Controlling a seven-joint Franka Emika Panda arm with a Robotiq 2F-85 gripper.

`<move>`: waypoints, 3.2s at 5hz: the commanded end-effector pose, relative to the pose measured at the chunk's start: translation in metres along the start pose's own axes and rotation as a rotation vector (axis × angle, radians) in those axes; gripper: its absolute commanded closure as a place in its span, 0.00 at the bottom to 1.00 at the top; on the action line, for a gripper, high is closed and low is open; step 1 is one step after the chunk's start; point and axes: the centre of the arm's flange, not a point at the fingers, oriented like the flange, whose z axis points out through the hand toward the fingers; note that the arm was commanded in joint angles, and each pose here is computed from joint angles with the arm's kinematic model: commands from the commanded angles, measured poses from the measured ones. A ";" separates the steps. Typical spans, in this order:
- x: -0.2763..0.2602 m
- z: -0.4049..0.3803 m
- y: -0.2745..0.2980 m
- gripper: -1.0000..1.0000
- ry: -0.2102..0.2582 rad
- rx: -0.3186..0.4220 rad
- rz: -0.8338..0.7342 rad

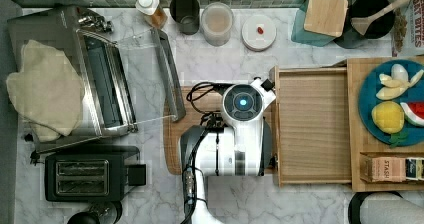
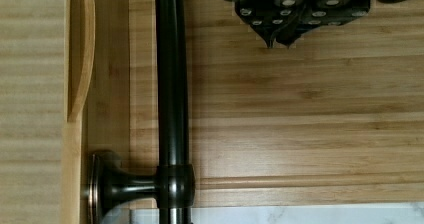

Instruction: Close the drawer.

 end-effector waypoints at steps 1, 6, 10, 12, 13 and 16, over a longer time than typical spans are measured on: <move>0.006 0.031 0.023 1.00 0.104 -0.021 -0.094; -0.018 0.059 0.078 1.00 0.055 -0.058 -0.029; -0.020 0.021 0.234 1.00 0.131 -0.095 0.086; -0.034 0.015 0.338 1.00 0.179 -0.114 0.144; -0.037 -0.001 0.393 1.00 0.147 -0.130 0.157; -0.068 -0.012 0.399 1.00 0.177 -0.162 0.239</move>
